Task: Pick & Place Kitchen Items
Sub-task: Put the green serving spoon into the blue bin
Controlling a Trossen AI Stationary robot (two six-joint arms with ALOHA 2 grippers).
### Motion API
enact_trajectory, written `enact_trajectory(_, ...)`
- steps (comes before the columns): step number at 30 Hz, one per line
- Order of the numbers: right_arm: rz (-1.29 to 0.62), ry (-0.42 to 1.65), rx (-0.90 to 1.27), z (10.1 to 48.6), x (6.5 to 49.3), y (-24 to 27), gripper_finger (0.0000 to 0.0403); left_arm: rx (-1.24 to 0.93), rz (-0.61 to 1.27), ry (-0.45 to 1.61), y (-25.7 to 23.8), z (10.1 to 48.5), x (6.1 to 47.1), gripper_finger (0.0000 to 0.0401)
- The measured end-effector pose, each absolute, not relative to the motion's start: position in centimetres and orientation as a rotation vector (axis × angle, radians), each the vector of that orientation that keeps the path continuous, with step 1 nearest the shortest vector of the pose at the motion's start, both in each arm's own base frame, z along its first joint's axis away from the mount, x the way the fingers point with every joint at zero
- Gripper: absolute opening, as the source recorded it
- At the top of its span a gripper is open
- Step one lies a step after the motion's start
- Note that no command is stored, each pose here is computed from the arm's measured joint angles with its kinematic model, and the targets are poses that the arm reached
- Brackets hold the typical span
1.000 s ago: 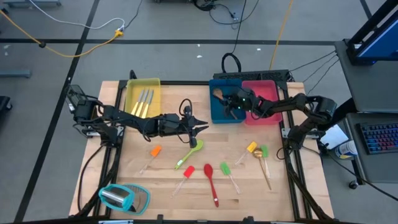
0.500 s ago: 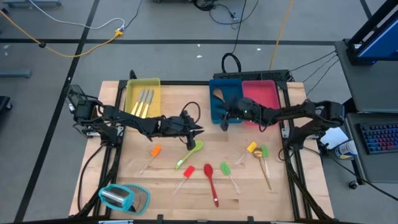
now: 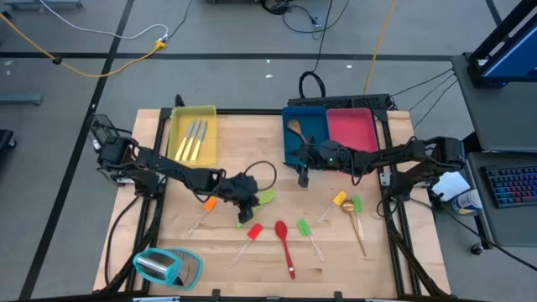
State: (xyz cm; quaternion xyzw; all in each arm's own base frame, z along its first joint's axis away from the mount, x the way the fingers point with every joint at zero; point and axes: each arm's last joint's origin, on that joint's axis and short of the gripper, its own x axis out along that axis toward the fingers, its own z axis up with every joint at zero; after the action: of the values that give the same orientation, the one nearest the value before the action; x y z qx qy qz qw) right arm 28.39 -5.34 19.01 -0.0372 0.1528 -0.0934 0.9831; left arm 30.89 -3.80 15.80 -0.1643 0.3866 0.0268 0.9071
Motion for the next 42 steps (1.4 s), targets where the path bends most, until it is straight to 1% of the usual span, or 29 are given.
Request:
enact_trajectory(7, -0.179, 0.29, -0.148, 19.2, 28.4, -5.3, 0.015, -0.267, 0.104, 0.799, -6.0, 15.7, 30.4, 0.0077)
enact_trajectory(11, -0.18, 0.229, -0.205, 19.8, 28.6, -5.4, 0.0148, -0.291, 0.112, 0.813, -6.3, 15.6, 30.2, 0.0084)
enact_trajectory(14, -0.185, 0.173, -0.238, 20.4, 28.7, -5.4, 0.0147, -0.299, 0.134, 0.856, -6.3, 15.3, 29.9, 0.0105)
enact_trajectory(18, -0.19, 0.128, -0.257, 20.9, 28.8, -5.4, 0.0146, -0.303, 0.147, 0.883, -6.2, 15.1, 29.7, 0.0153)
enact_trajectory(22, -0.191, 0.111, -0.296, 21.1, 28.8, -5.4, 0.0146, -0.215, 0.134, 0.885, -5.9, 15.1, 29.7, 0.0196)
enact_trajectory(27, -0.196, 0.078, -0.325, 21.4, 28.8, -5.4, 0.0146, -0.224, 0.173, 0.858, -5.2, 15.2, 30.0, 0.0225)
enact_trajectory(30, -0.198, 0.062, -0.328, 21.6, 28.8, -5.4, 0.0146, -0.24, 0.161, 0.861, -5.5, 15.2, 29.9, 0.0226)
enact_trajectory(38, -0.198, 0.063, -0.331, 21.5, 28.8, -5.4, 0.0146, -0.269, 0.17, 0.85, -7.1, 15.2, 29.6, 0.0204)
enact_trajectory(42, -0.198, 0.063, -0.331, 21.5, 28.8, -5.4, 0.0146, -0.265, 0.184, 0.845, -7.3, 15.2, 29.5, 0.0205)
